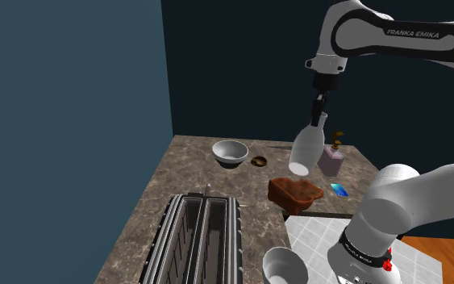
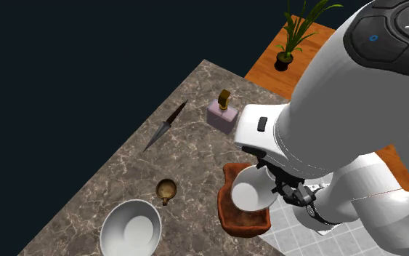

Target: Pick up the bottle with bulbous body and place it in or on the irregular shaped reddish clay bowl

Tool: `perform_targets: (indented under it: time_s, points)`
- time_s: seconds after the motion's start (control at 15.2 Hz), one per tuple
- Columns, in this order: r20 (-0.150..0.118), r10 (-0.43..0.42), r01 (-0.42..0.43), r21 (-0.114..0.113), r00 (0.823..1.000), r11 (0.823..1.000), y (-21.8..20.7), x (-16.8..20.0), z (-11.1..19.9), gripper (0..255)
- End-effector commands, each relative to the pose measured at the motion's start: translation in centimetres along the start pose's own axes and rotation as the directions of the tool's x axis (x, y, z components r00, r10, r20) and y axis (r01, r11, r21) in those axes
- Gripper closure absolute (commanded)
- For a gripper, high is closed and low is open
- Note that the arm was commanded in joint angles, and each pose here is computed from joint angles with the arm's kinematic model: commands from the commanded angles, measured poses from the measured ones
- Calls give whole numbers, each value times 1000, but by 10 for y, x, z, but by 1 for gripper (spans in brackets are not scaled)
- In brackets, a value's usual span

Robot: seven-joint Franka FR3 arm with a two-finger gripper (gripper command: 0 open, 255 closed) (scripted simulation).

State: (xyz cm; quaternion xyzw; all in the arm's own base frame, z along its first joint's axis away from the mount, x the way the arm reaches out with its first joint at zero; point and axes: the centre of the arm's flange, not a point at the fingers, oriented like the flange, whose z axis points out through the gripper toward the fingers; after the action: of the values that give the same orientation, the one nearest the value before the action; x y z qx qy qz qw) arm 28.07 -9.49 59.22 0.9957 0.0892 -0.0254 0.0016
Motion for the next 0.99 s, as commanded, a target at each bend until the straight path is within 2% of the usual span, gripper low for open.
perform_targets:
  time_s: [0.0,0.66,0.92]
  points:
    - [-1,0,0,0,1000,1000,0,0,10,255]
    - [-1,0,0,0,1000,1000,0,2,62,255]
    - [-1,0,0,0,1000,1000,0,3,65,255]
